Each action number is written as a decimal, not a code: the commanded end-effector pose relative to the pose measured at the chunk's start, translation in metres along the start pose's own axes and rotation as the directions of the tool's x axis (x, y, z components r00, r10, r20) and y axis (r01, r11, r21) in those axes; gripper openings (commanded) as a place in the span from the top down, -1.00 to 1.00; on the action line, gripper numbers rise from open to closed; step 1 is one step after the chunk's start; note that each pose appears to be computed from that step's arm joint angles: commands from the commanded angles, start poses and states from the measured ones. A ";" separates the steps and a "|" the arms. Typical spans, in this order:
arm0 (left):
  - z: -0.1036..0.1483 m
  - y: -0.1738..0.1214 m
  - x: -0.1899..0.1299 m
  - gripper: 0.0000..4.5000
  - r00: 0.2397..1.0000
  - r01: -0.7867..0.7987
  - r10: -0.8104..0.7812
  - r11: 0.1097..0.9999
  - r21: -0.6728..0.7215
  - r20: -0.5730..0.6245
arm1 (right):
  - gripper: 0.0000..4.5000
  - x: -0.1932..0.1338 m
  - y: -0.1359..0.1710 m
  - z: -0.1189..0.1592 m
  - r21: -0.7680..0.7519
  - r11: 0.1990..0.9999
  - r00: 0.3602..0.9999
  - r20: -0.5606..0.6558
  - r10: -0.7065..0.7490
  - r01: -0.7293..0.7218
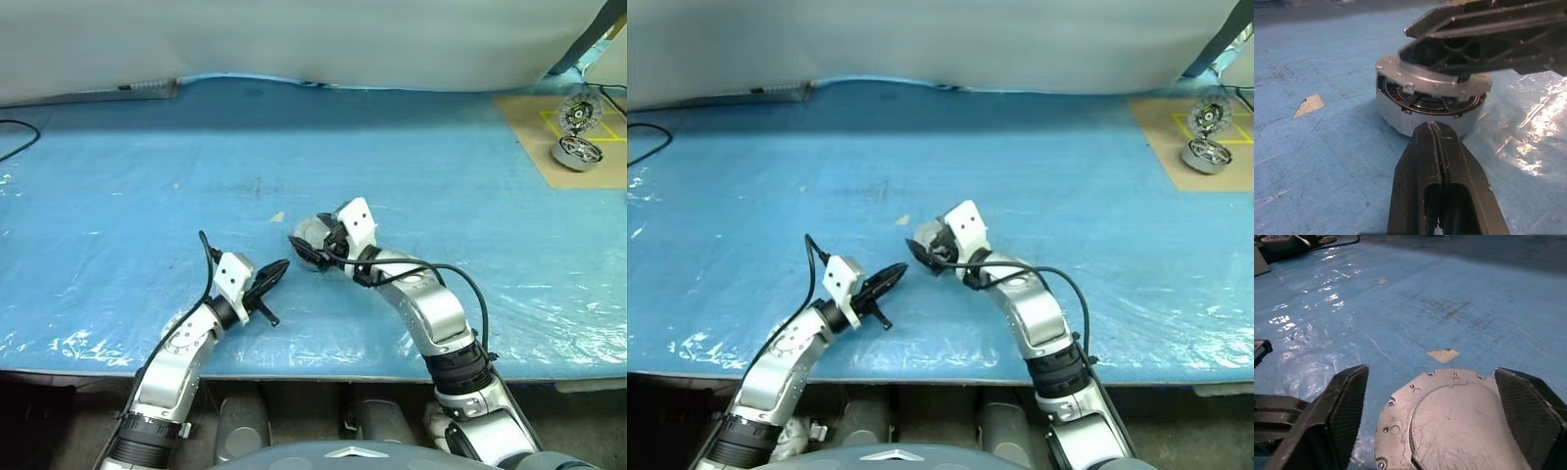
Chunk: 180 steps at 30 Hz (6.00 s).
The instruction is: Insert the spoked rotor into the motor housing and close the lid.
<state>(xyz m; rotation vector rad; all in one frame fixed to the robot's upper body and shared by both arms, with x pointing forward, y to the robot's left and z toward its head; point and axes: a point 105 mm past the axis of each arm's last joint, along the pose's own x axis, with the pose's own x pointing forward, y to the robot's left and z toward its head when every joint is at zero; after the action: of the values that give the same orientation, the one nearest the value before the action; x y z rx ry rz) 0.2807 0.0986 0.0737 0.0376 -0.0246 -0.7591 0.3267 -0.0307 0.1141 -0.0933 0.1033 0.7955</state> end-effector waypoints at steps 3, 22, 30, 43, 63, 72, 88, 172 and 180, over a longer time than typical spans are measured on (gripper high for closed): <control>0.011 -0.002 0.000 1.00 0.999 0.020 -0.020 1.000 0.021 0.033 | -0.97 0.001 -0.004 -0.001 -0.044 0.998 0.999 0.024 -0.042 0.043; 0.011 0.001 -0.004 1.00 1.000 0.008 -0.008 1.000 0.025 0.024 | -0.33 0.005 -0.009 -0.025 -0.109 0.991 0.997 -0.004 -0.082 0.081; 0.007 0.000 -0.004 1.00 1.000 0.007 -0.007 1.000 0.022 0.021 | -0.33 0.005 -0.012 -0.029 -0.138 0.987 0.996 -0.013 -0.091 0.088; -0.002 0.002 -0.006 1.00 1.000 0.001 -0.001 1.000 0.019 0.015 | -0.33 0.003 -0.016 -0.039 -0.197 0.977 0.992 -0.079 -0.097 0.080; 0.007 0.010 -0.002 1.00 0.999 -0.046 0.046 0.999 -0.026 0.019 | -0.33 -0.006 -0.030 -0.059 -0.211 0.971 0.974 -0.169 -0.149 0.111; 0.038 0.042 0.026 1.00 0.996 -0.089 0.090 0.909 -0.408 -0.015 | -0.33 -0.002 -0.027 -0.057 -0.202 0.973 0.977 -0.161 -0.141 0.107; 0.041 0.045 0.060 1.00 0.996 0.022 -0.079 0.698 -0.716 -0.046 | -0.33 0.001 -0.023 -0.057 -0.196 0.976 0.978 -0.159 -0.132 0.099; 0.009 0.000 0.087 1.00 0.954 0.053 -0.227 0.772 -0.633 -0.197 | 0.52 -0.065 -0.011 -0.036 0.917 0.398 0.998 -0.022 0.067 -0.007; 0.031 0.012 0.084 0.12 0.979 0.075 -0.185 0.708 -0.702 -0.081 | 0.52 -0.064 -0.013 -0.030 0.925 0.379 0.999 0.018 0.032 -0.029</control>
<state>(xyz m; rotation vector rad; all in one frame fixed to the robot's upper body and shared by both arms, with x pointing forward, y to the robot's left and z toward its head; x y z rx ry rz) 0.3511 0.0470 0.1023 -0.5997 0.4241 -0.8645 0.2896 -0.0925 0.0753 1.0026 0.6338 0.6197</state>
